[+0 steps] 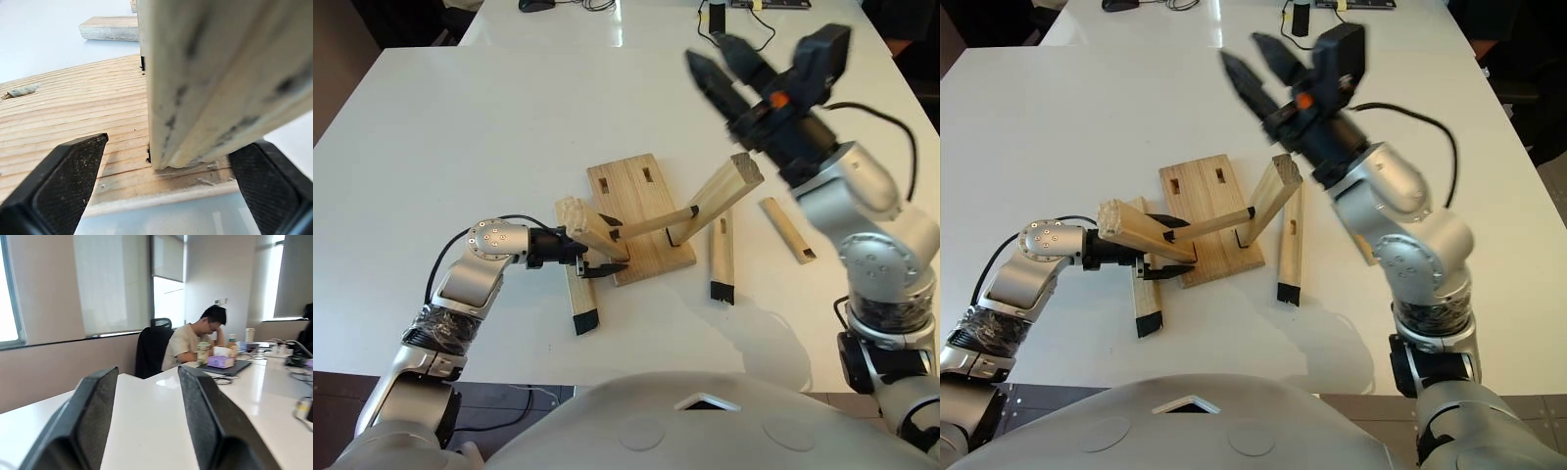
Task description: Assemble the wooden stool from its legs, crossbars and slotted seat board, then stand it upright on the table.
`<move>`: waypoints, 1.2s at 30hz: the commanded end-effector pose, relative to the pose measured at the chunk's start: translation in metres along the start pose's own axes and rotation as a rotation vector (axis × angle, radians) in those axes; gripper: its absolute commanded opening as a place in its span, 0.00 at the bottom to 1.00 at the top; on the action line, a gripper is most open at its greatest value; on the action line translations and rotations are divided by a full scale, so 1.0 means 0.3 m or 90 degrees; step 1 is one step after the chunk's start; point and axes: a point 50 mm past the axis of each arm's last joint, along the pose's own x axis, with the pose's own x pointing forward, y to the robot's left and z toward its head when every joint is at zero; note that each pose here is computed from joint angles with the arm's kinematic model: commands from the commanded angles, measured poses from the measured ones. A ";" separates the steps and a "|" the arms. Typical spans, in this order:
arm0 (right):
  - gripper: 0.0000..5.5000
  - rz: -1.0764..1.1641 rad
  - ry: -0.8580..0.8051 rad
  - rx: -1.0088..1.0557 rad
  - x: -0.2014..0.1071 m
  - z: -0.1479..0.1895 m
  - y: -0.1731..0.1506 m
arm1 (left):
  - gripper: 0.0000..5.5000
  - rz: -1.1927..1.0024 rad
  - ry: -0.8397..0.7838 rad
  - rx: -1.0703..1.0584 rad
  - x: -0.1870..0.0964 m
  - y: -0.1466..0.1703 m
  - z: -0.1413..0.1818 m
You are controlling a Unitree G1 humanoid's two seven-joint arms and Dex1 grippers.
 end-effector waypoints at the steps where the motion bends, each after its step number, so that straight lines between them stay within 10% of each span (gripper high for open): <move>1: 0.41 -0.104 -0.063 0.001 -0.051 0.078 -0.125 | 0.79 0.002 0.012 -0.004 -0.051 0.000 0.016; 11: 0.41 -0.090 0.324 -0.005 -0.218 -0.410 -0.067 | 0.79 -0.026 0.044 0.018 -0.159 0.006 0.048; 21: 0.41 -0.016 0.534 -0.034 -0.349 -0.641 0.012 | 0.79 0.097 0.032 0.055 -0.092 0.132 0.025; 36: 0.41 -0.055 0.687 -0.195 -0.551 -0.581 -0.199 | 0.79 -0.039 0.003 0.129 0.097 -0.017 0.034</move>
